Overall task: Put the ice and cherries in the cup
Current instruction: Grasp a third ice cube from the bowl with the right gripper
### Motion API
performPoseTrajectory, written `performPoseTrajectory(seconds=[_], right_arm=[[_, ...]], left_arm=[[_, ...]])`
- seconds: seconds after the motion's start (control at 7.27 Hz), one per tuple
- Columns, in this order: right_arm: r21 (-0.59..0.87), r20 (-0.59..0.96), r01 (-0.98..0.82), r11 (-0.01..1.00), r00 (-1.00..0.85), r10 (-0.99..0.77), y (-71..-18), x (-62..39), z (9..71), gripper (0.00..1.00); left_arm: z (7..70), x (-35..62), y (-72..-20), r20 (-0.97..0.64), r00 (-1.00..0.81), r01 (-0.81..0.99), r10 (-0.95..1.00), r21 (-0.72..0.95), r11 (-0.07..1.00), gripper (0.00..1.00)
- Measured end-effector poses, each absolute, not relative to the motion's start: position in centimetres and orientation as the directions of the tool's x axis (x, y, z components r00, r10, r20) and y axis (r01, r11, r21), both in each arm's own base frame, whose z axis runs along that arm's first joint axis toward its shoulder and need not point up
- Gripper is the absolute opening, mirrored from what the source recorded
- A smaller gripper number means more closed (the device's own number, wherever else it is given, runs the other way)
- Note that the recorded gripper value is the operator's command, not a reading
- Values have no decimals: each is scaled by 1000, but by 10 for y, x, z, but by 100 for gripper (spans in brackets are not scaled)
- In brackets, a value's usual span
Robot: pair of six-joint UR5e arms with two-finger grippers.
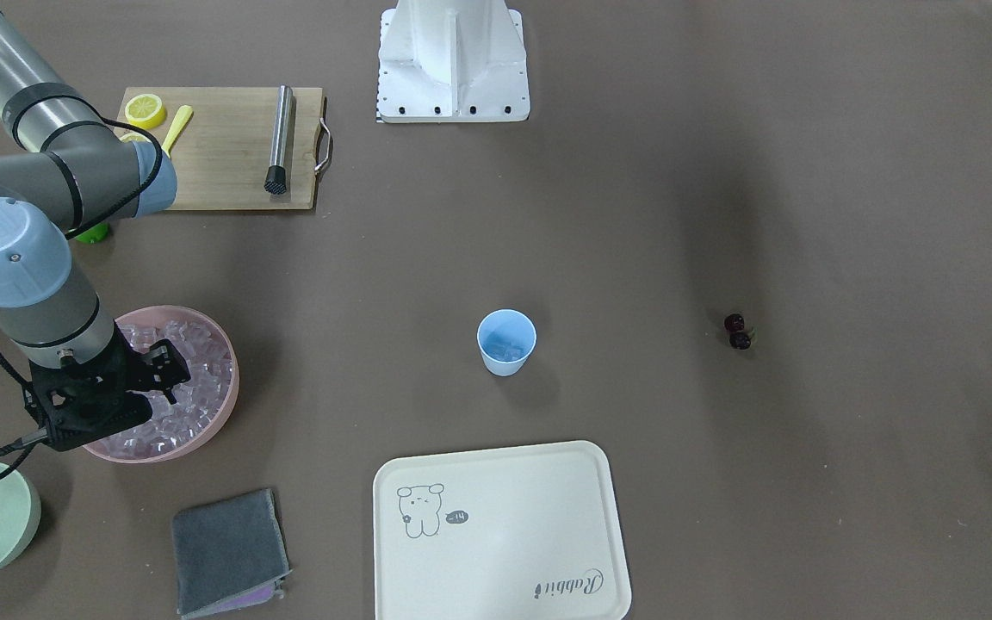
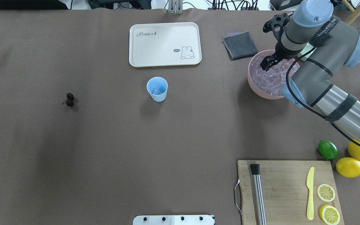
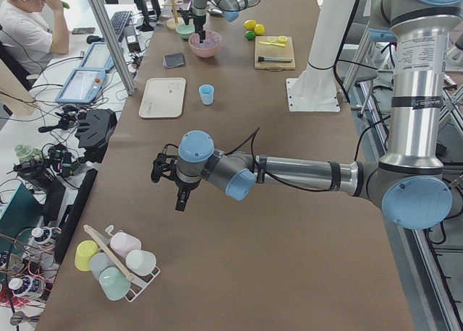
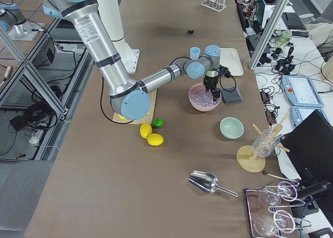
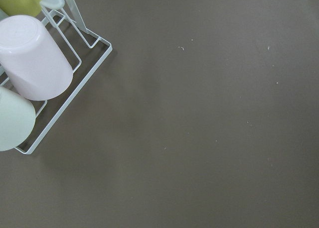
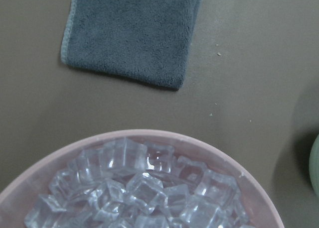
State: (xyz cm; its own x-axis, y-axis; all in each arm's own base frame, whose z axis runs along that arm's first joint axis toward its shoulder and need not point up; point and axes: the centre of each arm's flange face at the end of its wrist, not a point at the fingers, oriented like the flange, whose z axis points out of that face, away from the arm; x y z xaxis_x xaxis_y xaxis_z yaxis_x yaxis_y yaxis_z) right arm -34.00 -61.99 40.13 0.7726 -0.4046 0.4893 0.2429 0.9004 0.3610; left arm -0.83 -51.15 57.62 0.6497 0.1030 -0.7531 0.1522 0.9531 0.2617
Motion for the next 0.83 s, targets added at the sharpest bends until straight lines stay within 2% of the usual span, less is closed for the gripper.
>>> performPoseTrajectory(seconds=[0.83], right_arm=[[370,454,258,892,787,-416,-617,-349,407,83]], left_arm=[[578,-5,-512,-753,650,145,106,260,955,97]])
